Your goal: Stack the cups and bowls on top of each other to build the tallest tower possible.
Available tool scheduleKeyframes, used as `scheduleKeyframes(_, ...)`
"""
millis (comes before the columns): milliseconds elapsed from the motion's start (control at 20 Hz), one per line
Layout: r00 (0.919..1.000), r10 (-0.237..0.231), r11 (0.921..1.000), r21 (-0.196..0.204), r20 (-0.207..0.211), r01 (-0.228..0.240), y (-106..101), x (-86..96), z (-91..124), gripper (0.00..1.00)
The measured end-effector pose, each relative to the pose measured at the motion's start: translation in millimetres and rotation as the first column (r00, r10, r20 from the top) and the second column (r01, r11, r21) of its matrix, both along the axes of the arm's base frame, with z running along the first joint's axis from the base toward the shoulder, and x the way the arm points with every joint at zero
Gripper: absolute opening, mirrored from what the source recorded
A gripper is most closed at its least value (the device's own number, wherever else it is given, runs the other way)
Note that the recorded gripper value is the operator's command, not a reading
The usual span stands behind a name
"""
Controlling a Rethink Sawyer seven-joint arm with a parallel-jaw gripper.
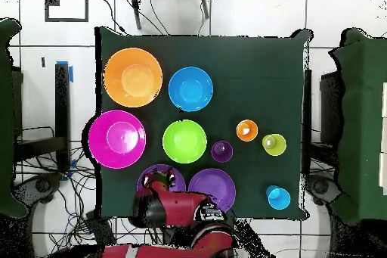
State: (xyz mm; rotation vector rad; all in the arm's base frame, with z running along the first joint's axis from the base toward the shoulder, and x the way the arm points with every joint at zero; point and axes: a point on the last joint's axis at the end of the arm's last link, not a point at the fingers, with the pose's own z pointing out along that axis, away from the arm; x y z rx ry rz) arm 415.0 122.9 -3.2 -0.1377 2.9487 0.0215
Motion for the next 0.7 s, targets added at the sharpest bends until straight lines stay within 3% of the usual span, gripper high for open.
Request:
scheduleKeyframes(300,0.9997,-0.006,1.0,-0.004,0.025,0.006,-3.9,9.7,10.1,1.0)
scheduleKeyframes(700,0.9989,-0.038,0.9993,0.002,0.026,0.038,-16.3,14.4,10.1,1.0)
